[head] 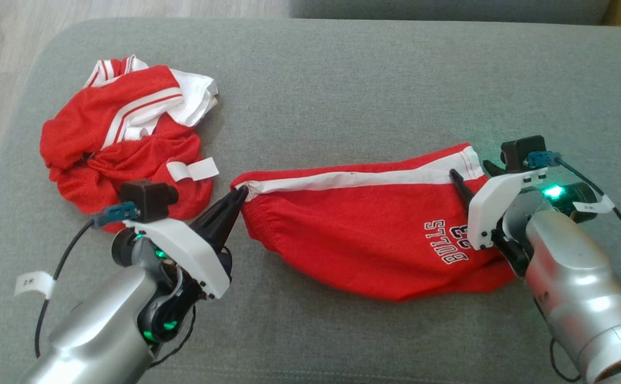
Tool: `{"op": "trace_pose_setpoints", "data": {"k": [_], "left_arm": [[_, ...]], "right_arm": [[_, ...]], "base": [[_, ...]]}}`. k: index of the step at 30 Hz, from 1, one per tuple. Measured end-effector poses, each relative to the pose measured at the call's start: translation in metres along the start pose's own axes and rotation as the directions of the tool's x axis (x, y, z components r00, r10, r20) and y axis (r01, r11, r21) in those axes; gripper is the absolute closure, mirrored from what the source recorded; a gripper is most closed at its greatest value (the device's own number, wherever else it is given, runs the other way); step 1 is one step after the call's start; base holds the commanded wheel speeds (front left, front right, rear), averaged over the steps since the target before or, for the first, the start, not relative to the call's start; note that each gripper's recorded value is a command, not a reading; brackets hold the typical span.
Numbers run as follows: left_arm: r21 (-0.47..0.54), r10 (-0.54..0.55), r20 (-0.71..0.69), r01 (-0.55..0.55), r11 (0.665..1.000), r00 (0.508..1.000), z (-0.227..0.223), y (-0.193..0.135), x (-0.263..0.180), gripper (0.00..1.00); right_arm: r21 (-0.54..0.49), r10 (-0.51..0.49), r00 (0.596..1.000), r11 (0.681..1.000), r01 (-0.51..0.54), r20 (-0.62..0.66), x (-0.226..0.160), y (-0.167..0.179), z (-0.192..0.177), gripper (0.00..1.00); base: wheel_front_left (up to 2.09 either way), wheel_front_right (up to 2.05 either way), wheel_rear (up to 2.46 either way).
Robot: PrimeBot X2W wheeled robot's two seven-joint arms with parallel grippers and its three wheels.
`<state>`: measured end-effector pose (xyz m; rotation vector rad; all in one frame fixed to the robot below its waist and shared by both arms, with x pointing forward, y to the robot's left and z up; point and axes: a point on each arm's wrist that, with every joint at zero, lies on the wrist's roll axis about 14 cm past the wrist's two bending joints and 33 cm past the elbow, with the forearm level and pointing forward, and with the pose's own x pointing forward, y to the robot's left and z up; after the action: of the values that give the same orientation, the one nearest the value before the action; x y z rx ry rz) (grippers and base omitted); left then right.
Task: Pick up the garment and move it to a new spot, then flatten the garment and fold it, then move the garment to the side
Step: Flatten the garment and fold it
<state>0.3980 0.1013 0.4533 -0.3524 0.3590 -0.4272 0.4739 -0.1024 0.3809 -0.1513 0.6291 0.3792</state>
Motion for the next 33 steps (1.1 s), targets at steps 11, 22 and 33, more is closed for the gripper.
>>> {"op": "trace_pose_setpoints", "data": {"k": [11, 22, 33], "left_arm": [[0.019, 0.007, 0.014, -0.007, 1.000, 1.000, 0.001, 0.005, 0.007, 1.00], [0.239, -0.208, 0.250, 0.148, 0.960, 0.946, 0.110, -0.039, 0.064, 1.00], [0.414, -0.403, 0.510, 0.194, 0.889, 0.760, 0.259, -0.111, 0.142, 1.00]], "right_arm": [[0.008, 0.004, 0.999, 1.000, -0.004, 0.050, 0.004, -0.002, 0.012, 1.00], [0.028, -0.161, 0.885, 0.986, 0.165, 0.437, -0.032, -0.092, 0.148, 1.00], [0.007, -0.262, 0.690, 0.937, 0.349, 0.675, -0.076, -0.177, 0.273, 1.00]], "base": [[0.00, 0.00, 0.00], [0.00, 0.00, 0.00], [0.00, 0.00, 0.00]]}}
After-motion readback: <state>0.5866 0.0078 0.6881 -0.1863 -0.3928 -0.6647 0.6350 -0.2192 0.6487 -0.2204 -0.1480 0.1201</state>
